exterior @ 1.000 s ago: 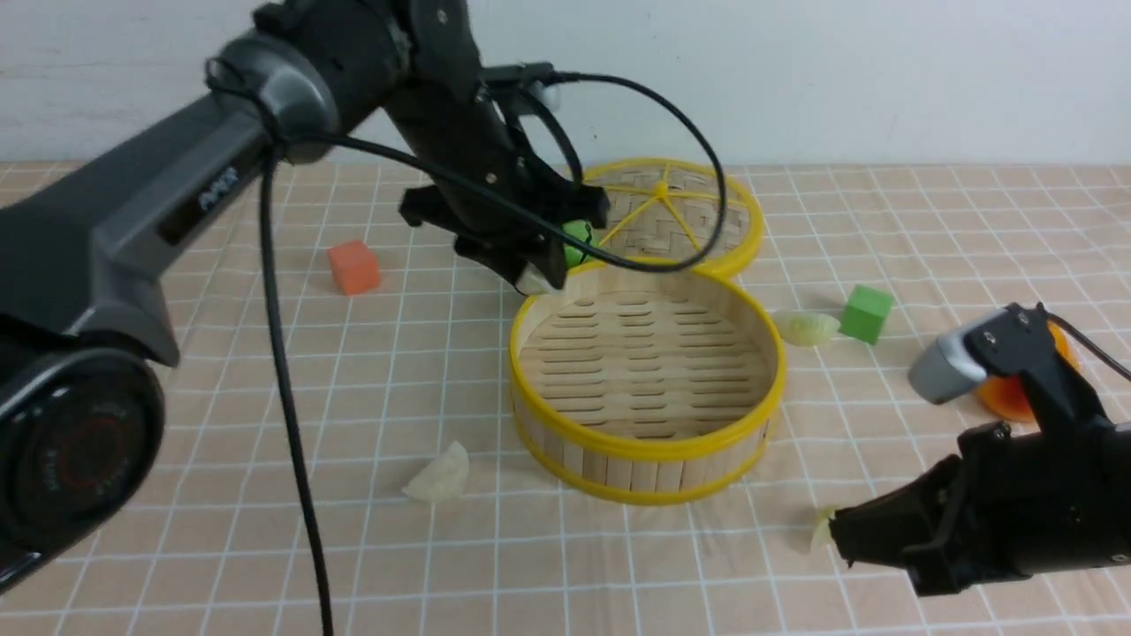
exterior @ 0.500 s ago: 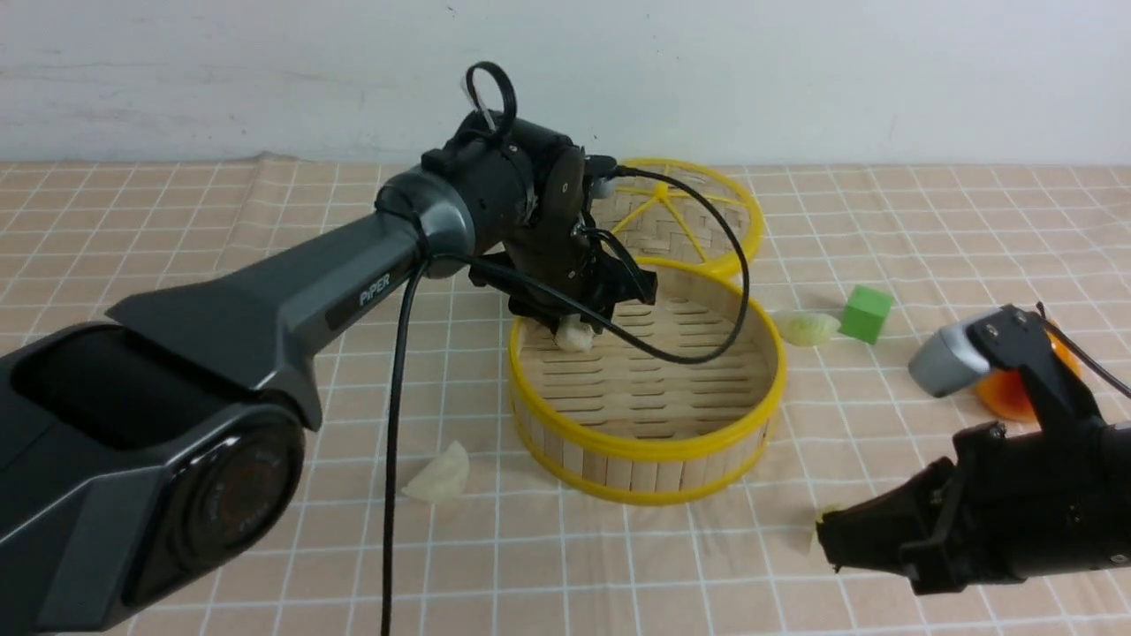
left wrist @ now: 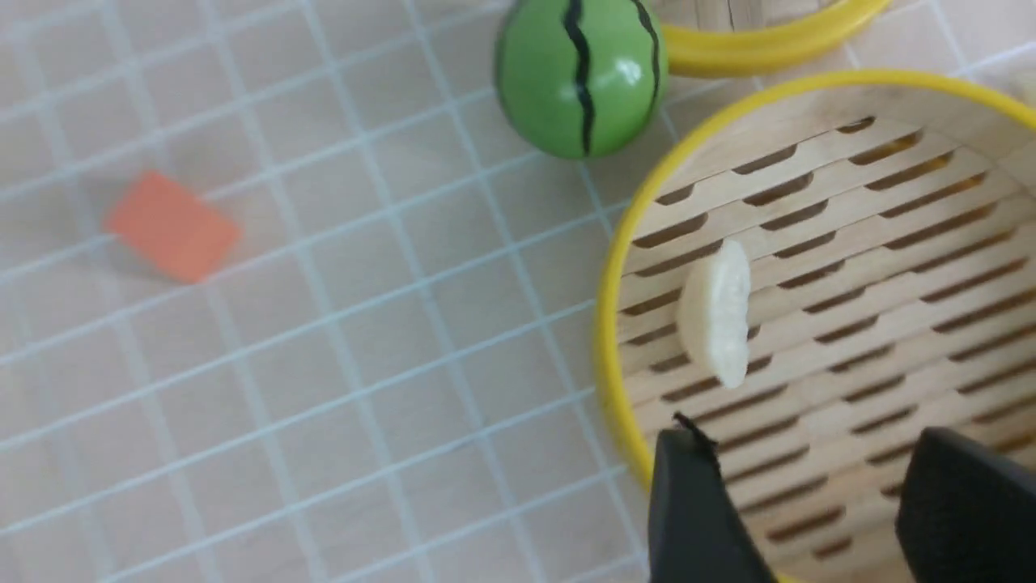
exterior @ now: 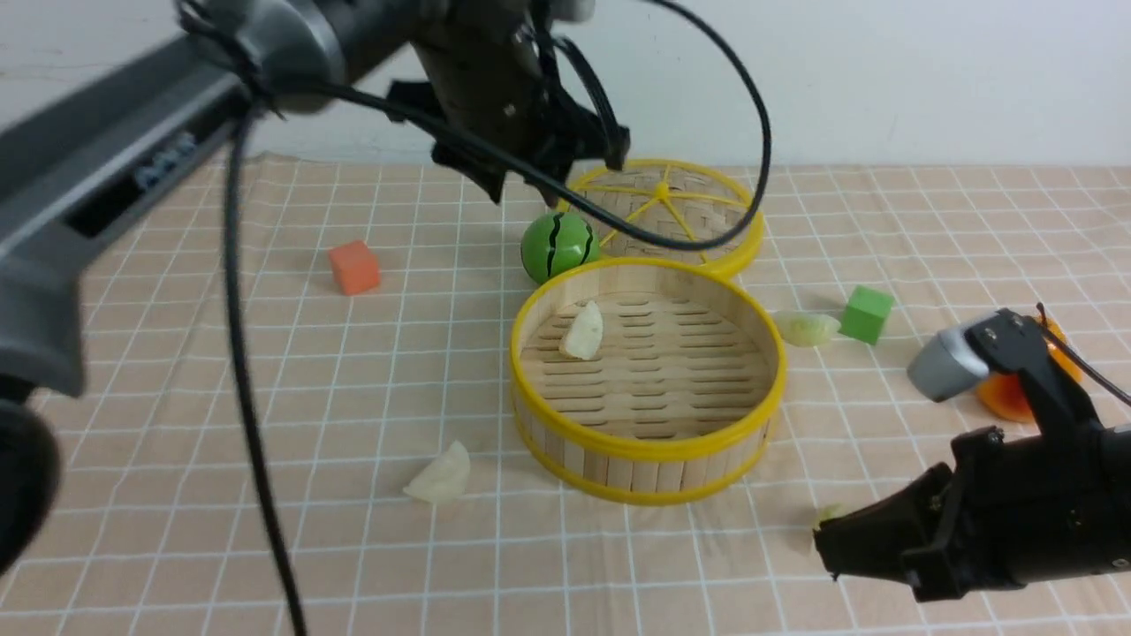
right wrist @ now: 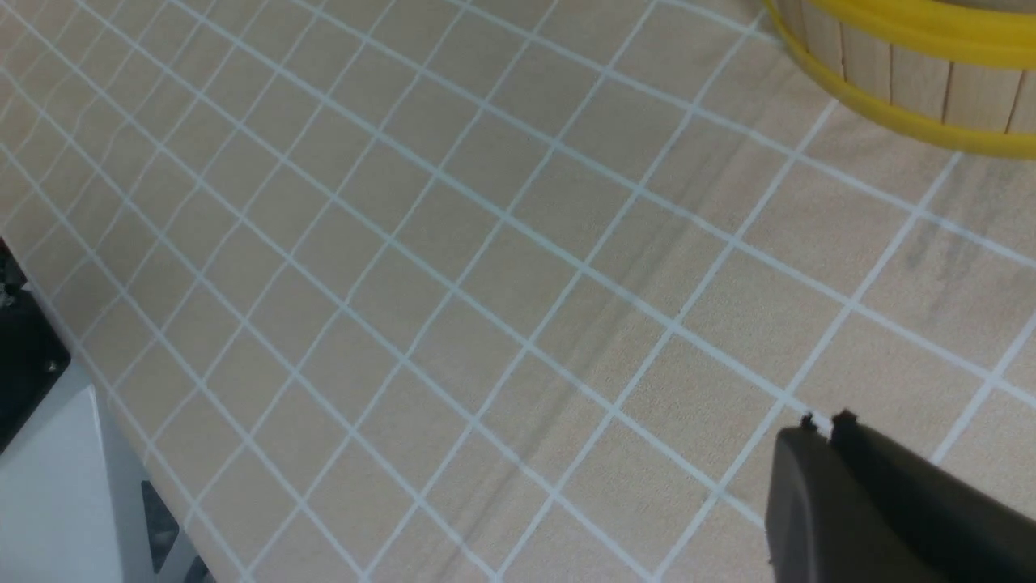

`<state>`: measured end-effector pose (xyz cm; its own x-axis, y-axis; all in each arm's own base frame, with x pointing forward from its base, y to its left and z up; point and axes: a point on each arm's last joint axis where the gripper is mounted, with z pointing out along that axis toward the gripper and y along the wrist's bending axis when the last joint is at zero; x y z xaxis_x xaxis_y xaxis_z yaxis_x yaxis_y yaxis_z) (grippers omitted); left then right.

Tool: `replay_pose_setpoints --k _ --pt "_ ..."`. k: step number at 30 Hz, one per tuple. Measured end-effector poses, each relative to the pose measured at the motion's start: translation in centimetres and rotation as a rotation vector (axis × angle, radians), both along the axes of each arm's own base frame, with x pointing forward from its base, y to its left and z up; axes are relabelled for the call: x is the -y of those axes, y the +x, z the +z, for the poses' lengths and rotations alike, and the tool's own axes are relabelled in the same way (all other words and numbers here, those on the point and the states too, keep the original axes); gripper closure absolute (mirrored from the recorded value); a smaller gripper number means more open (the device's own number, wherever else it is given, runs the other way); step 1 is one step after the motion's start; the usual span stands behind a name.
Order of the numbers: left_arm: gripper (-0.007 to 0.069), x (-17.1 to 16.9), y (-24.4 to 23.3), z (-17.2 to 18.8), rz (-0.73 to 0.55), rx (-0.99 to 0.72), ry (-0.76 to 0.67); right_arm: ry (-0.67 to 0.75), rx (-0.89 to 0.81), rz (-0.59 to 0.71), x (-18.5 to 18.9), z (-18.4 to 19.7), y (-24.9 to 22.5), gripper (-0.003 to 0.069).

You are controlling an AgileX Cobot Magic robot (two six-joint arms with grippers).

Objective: Put the dumplings into the steamer on the table with the brown tablecloth.
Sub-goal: 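Reach for and grasp a dumpling on the table with the left gripper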

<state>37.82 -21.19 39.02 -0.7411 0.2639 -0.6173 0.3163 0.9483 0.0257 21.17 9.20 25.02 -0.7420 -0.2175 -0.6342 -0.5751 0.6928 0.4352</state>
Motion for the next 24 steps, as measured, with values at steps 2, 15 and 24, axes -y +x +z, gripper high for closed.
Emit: replay_pose_setpoints --k 2,15,24 --pt "0.0307 -0.7 -1.1 1.5 -0.002 0.017 0.000 0.000 -0.001 0.001 0.0 0.0 0.0 0.0624" --pt "0.0328 -2.8 -5.0 -12.9 -0.070 -0.188 0.133 0.014 -0.016 0.018 -0.1 0.0 -0.2 0.0614" --pt "0.0328 -2.7 -3.9 -20.3 -0.084 -0.191 0.223 0.013 -0.009 0.005 -0.1 0.1 -0.1 0.0609"
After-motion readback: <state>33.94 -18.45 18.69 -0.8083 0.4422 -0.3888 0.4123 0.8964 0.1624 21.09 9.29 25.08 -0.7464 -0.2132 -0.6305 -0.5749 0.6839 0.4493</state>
